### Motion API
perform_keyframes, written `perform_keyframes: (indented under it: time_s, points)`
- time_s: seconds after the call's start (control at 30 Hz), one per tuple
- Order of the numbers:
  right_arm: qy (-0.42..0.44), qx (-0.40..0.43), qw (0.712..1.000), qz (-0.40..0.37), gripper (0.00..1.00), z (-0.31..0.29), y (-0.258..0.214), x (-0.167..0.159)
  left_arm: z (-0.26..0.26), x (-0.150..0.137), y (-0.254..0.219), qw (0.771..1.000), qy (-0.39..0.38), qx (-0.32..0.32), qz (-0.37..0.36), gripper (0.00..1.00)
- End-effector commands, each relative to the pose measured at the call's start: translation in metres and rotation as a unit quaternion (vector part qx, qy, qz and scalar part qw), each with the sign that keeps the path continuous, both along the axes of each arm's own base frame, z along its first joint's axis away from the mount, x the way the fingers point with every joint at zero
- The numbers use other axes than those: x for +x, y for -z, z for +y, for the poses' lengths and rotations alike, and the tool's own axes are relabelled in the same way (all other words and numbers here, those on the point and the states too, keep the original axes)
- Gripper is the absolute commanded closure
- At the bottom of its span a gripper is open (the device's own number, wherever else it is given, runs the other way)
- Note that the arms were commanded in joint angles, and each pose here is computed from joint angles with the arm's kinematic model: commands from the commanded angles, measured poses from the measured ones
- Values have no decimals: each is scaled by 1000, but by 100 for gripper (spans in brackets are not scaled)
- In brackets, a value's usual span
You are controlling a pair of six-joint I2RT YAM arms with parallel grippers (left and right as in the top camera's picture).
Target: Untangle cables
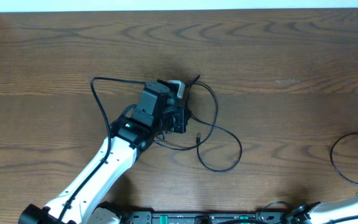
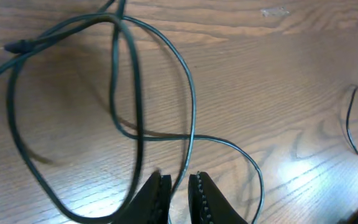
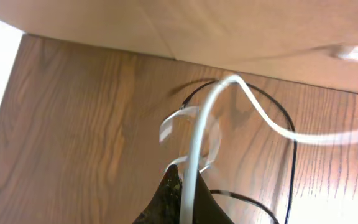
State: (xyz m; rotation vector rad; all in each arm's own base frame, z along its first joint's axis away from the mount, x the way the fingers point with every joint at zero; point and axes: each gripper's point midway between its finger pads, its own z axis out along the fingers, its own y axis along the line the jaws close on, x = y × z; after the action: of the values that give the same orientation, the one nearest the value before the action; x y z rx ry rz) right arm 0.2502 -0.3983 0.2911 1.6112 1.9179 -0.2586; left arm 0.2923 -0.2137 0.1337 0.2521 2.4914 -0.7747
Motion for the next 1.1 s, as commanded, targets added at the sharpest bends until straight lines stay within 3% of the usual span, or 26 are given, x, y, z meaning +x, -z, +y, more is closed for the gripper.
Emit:
perform_keyframes:
  time_s: [0.0,0.27,0.67,0.93,1.0,1.07]
  points:
    - [-14,9,1000,-13,99,-2,6,17,-4,-8,2,1000,12,-3,3,83]
    - [-79,53,995,17,99,-3,64,54,-5,-9,2,1000,14,-3,3,83]
    - [-140,129,980,52,99,-7,159,78,-18,-20,2,999,36,-1,4,83]
    - [-145,133,979,58,99,-7,167,79,-20,-21,2,999,38,1,0,83]
    - [-152,138,978,44,85,-5,165,84,-20,-21,2,999,38,1,1,83]
    - [-166,145,975,15,84,0,160,94,-20,-21,2,999,38,1,1,83]
